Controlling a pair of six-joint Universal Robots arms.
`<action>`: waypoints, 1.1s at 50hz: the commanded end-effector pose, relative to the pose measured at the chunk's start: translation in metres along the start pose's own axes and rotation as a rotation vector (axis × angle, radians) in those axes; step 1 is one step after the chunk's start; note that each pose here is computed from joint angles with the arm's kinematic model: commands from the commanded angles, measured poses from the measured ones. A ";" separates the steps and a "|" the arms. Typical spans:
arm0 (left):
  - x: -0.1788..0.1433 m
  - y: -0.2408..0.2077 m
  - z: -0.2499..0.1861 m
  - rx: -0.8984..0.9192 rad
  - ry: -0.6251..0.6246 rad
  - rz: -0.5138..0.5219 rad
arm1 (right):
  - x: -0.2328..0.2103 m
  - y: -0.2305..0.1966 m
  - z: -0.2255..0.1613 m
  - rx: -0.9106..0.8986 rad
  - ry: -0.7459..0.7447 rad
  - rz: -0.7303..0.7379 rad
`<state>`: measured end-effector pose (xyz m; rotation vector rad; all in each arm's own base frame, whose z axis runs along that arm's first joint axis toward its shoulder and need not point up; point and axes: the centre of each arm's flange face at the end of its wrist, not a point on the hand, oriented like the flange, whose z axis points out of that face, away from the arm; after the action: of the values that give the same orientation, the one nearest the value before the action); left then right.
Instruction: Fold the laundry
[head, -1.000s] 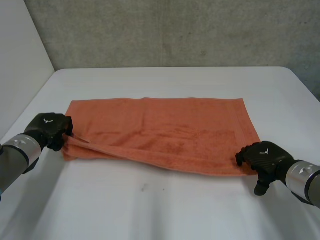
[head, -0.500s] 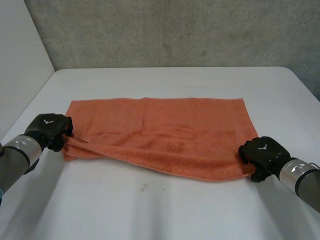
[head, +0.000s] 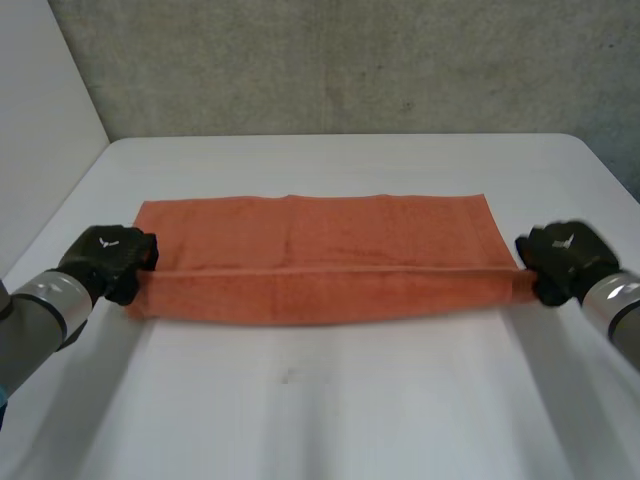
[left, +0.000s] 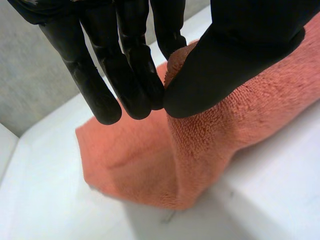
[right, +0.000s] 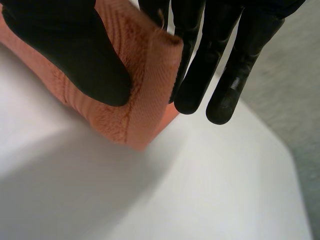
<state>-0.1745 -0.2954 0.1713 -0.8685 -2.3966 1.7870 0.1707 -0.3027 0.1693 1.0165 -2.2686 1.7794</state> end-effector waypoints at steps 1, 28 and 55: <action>-0.003 -0.057 -0.061 0.109 -0.064 0.032 | 0.039 -0.075 -0.045 0.142 0.064 0.089; 0.000 -0.048 -0.033 0.030 -0.011 -0.113 | 0.045 -0.068 0.008 -0.156 -0.065 0.029; -0.049 -0.230 -0.021 0.915 -0.492 0.046 | 0.122 -0.241 0.000 0.741 0.483 0.178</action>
<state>-0.2283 -0.3545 0.4142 -0.4629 -1.2534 2.9499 0.2062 -0.3922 0.4516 0.2741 -1.3434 2.7113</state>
